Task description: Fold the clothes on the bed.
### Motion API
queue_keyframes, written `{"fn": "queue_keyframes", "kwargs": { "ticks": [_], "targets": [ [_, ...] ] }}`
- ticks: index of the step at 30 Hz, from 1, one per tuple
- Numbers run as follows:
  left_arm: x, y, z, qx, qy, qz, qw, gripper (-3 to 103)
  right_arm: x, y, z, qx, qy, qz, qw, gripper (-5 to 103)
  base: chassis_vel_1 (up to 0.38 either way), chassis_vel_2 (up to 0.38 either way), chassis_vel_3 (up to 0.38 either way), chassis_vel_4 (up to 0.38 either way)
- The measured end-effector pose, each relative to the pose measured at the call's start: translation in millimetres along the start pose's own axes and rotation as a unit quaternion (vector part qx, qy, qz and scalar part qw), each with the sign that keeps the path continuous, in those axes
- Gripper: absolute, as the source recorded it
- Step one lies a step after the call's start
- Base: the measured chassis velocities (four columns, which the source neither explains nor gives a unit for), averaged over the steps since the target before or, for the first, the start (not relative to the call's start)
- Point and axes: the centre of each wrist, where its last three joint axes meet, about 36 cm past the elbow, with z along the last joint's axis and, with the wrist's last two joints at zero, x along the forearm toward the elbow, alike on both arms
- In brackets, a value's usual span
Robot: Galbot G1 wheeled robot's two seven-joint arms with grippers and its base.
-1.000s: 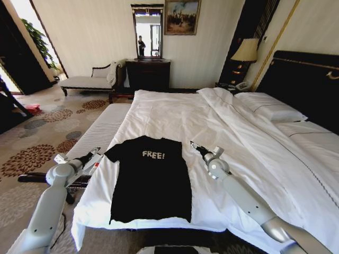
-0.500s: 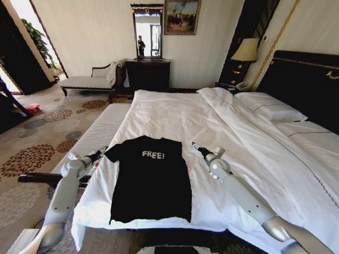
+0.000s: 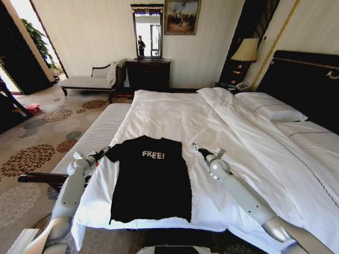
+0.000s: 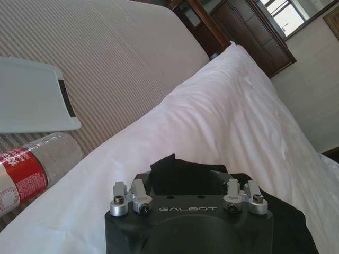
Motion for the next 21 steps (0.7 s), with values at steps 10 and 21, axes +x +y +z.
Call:
{"fn": "queue_keyframes", "kwargs": {
  "ticks": [10,21],
  "targets": [
    [5,1.1,1,-0.007,-0.008,-0.002,0.9999,31,1,-2,3,-0.001,0.003,0.003,1.0,100,0.0,0.0,0.0,0.0],
    [12,-0.6,-4,-0.015,-0.023,-0.007,0.9996,0,2,-2,3,0.0,0.002,0.003,1.0,100,0.0,0.0,0.0,0.0]
  ]
}}
